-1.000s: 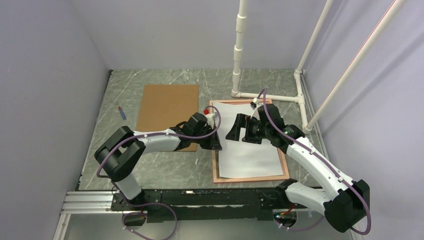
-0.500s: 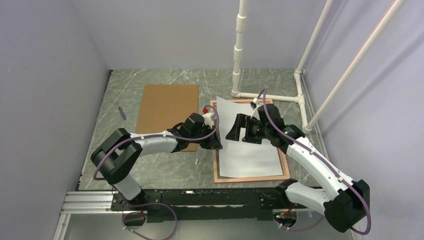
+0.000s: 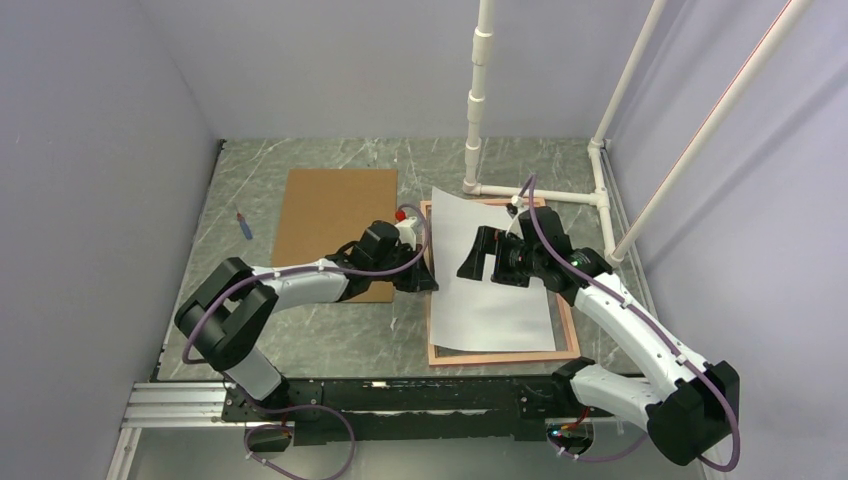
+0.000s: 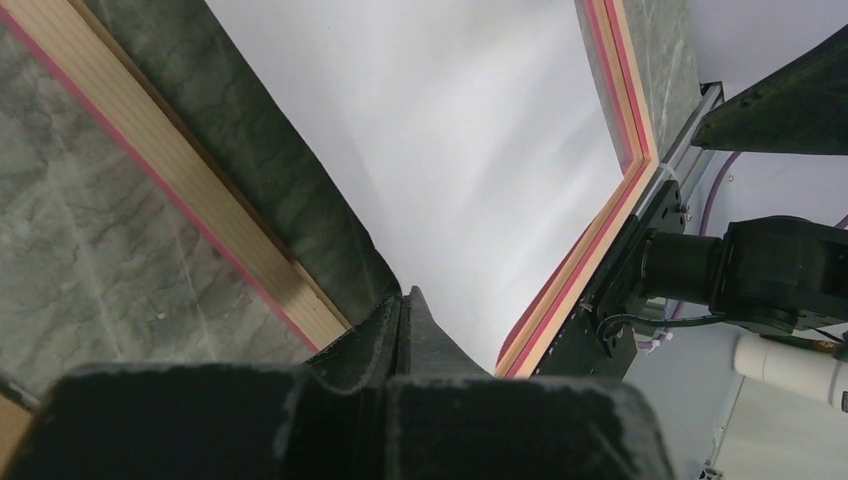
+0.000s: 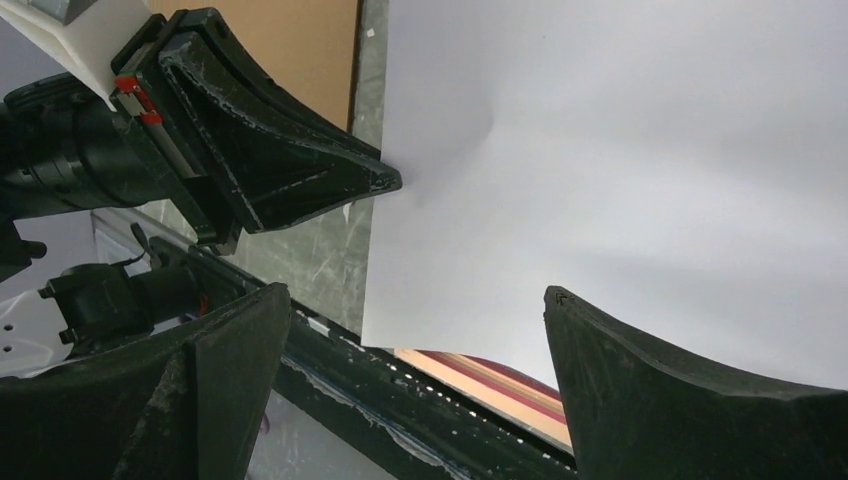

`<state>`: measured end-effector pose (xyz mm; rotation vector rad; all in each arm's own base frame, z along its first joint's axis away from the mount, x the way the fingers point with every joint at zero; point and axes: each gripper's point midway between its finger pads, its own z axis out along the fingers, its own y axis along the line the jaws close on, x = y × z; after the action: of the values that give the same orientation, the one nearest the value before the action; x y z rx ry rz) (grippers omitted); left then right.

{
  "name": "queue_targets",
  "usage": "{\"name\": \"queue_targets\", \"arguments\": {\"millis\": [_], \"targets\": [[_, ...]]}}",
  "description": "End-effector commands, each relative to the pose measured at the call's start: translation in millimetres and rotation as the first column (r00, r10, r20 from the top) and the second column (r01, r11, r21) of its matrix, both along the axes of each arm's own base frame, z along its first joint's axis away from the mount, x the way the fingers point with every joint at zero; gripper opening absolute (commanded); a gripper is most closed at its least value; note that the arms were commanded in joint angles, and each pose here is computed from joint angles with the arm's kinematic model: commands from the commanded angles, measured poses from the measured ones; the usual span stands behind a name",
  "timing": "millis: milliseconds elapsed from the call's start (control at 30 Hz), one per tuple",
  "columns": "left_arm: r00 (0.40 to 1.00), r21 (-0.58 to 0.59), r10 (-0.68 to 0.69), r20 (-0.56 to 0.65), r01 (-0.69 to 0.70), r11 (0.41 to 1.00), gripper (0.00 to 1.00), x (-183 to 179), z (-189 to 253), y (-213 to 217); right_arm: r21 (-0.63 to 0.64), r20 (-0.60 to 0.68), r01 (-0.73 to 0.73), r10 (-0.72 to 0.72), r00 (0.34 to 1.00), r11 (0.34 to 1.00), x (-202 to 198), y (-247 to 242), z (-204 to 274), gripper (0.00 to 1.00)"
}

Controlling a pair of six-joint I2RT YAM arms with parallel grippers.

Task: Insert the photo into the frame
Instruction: Turn over the photo from the photo frame.

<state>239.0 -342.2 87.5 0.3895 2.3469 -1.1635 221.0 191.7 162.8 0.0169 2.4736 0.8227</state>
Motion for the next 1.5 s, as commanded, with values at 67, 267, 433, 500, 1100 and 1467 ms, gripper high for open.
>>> {"name": "queue_targets", "arguments": {"millis": [67, 267, 433, 500, 1100, 1467], "targets": [[0.996, -0.041, -0.050, 0.067, 0.052, 0.998, 0.00, 5, 22, -27, 0.024, 0.072, 0.006, -0.008, 0.997, 1.000, 8, -2, 24, 1.00], [0.996, -0.091, -0.054, 0.073, 0.061, 0.994, 0.00, 3, 32, -39, 0.023, 0.078, 0.016, -0.018, 0.997, 1.000, 8, -5, 24, 1.00], [0.990, -0.090, -0.099, 0.103, 0.108, 0.990, 0.00, -2, 37, -49, 0.024, 0.076, 0.017, -0.019, 0.997, 1.000, 8, -6, 23, 1.00], [0.985, -0.084, -0.121, 0.120, 0.132, 0.988, 0.00, -6, 39, -52, 0.023, 0.076, 0.017, -0.019, 0.997, 1.000, 8, -6, 23, 1.00], [0.940, -0.155, -0.170, 0.296, 0.223, 0.962, 0.00, -21, 74, -42, 0.022, 0.077, 0.017, -0.019, 0.997, 1.000, 8, -8, 22, 1.00], [0.917, -0.190, -0.214, 0.335, 0.289, 0.938, 0.00, -28, 78, -46, 0.024, 0.080, 0.015, -0.017, 0.997, 1.000, 8, -9, 22, 1.00]]}}
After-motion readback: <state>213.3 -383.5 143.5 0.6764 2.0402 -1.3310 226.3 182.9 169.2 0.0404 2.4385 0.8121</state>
